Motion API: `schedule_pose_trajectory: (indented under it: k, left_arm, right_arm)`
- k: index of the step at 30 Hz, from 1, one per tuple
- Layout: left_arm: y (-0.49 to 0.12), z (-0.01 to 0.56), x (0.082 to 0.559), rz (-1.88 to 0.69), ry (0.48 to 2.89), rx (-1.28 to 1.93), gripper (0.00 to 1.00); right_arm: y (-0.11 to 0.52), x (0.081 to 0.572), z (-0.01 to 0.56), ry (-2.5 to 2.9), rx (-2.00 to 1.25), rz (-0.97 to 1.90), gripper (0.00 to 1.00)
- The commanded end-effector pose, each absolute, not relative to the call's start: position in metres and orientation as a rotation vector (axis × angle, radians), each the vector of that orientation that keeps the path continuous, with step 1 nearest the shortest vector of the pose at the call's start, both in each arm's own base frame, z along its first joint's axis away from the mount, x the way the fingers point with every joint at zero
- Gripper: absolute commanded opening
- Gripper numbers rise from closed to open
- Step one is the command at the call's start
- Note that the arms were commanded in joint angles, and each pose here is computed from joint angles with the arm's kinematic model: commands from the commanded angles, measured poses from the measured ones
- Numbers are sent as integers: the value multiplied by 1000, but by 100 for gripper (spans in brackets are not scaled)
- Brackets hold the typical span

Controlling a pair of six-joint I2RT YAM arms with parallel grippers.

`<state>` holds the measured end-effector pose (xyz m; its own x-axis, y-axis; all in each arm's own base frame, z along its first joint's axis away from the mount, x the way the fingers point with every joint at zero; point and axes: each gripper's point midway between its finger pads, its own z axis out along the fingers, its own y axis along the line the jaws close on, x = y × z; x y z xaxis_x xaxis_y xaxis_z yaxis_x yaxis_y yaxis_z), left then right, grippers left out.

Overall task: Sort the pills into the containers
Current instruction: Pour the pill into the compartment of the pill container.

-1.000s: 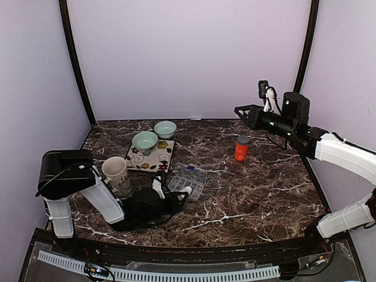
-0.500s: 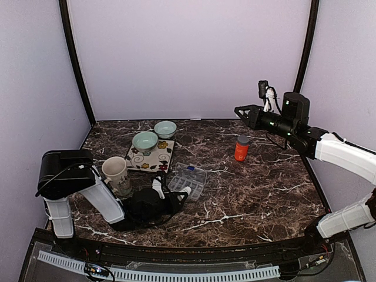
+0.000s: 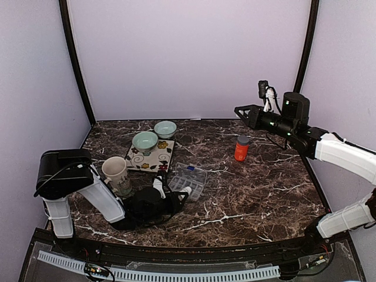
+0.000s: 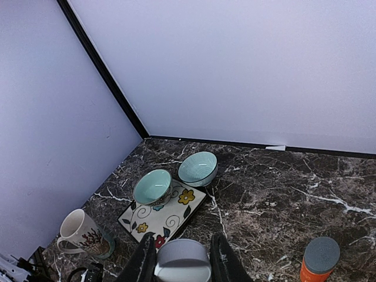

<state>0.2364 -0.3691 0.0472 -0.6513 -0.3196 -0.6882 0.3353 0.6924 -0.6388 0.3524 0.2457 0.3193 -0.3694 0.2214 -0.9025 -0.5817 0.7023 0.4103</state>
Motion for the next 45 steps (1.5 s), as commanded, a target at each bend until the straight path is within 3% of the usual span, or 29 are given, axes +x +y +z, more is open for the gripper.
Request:
schedule_pose_trajectory:
  k: [1, 45]
  left_arm:
    - [-375, 64, 237, -1006, 2026, 10, 0]
    - [-374, 65, 237, -972, 2036, 20, 0]
  right_arm:
    - [243, 354, 329, 1717, -277, 877, 0]
    - [244, 355, 327, 1726, -279, 876, 0]
